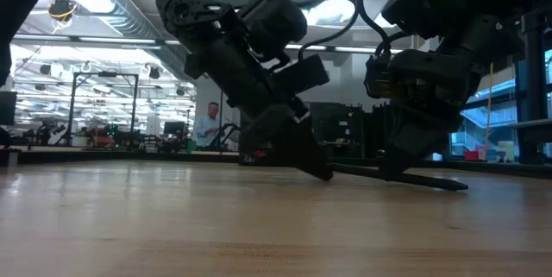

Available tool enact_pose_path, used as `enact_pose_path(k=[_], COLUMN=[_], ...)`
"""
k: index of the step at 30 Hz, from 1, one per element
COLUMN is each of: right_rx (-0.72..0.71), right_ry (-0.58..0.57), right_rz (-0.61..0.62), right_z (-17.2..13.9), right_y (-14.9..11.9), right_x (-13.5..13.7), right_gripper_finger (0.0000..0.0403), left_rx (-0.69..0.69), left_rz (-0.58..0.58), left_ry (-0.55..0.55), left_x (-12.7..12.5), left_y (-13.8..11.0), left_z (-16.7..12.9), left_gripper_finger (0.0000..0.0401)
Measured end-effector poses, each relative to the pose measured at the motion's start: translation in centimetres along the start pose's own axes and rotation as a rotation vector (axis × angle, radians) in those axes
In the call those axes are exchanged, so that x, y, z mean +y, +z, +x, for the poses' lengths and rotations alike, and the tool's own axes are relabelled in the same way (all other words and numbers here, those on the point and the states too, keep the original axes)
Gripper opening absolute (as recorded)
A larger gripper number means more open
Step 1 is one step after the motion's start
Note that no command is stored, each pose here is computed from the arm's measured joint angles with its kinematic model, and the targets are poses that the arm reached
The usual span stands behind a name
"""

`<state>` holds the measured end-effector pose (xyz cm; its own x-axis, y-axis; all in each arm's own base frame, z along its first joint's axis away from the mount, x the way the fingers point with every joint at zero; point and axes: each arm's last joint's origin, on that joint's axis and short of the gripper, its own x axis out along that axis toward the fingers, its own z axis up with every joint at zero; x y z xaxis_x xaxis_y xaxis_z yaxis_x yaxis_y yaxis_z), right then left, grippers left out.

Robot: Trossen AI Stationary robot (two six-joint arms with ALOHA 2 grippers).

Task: Pick and place office supplies into organizer
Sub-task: Put the black pen into the desk organizer

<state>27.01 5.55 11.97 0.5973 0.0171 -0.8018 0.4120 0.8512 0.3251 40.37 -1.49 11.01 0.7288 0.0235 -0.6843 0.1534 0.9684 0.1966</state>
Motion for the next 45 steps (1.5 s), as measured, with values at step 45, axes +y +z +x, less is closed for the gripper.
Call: enact_pose_path(k=[45], right_rx=[-0.007], right_ry=[0.006], right_rz=[-0.027], right_z=[-0.04], right_y=[0.09], right_x=[0.1], right_gripper_finger=[0.0046], left_rx=[-0.063], left_rz=[0.005], left_ry=[-0.065], left_x=[-0.43], left_y=[0.58], left_z=[-0.07], left_gripper_finger=[0.0096])
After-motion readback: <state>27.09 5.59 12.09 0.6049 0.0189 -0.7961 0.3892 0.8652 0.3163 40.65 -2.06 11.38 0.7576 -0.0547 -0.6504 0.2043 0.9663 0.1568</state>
